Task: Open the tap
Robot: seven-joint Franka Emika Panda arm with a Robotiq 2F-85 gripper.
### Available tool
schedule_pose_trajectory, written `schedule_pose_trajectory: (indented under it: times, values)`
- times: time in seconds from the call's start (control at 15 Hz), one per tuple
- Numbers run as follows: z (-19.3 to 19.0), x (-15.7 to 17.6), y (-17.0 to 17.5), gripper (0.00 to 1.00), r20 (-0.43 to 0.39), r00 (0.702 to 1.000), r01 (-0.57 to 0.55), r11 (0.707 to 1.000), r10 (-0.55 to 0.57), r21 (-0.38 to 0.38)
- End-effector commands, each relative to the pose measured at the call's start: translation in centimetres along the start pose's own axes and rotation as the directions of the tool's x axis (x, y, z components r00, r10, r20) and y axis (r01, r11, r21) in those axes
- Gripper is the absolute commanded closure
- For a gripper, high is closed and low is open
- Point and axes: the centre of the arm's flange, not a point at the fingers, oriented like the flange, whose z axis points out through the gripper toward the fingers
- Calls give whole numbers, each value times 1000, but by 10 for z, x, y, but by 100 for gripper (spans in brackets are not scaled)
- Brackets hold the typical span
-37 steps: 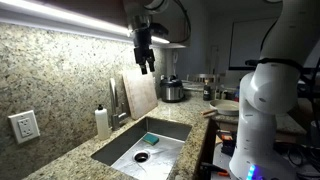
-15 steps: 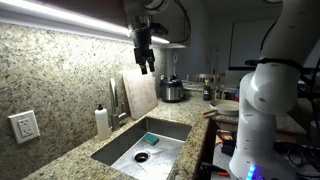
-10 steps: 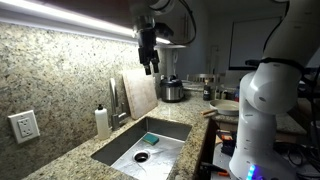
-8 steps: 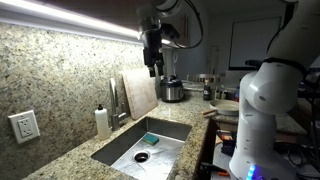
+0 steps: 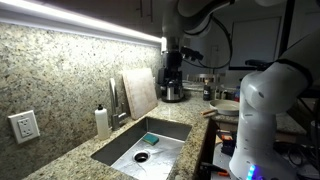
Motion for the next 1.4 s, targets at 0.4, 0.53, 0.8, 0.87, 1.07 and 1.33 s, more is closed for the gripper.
schedule_pose_trajectory:
  times: [0.4,0.53,0.8,0.87,1.07,1.33]
  values:
    - [23,17,31,0,-91,986,-135,991,137,23]
    - [44,31,32,0,-89,990,-110,994,110,-3]
    - [60,81,49,0,-179,983,-35,999,35,-1]
    - [62,100,56,0,-184,983,-8,1000,11,19]
    - [58,85,59,0,-160,987,-7,998,17,65]
    - [64,116,72,0,-138,990,20,995,-7,94]
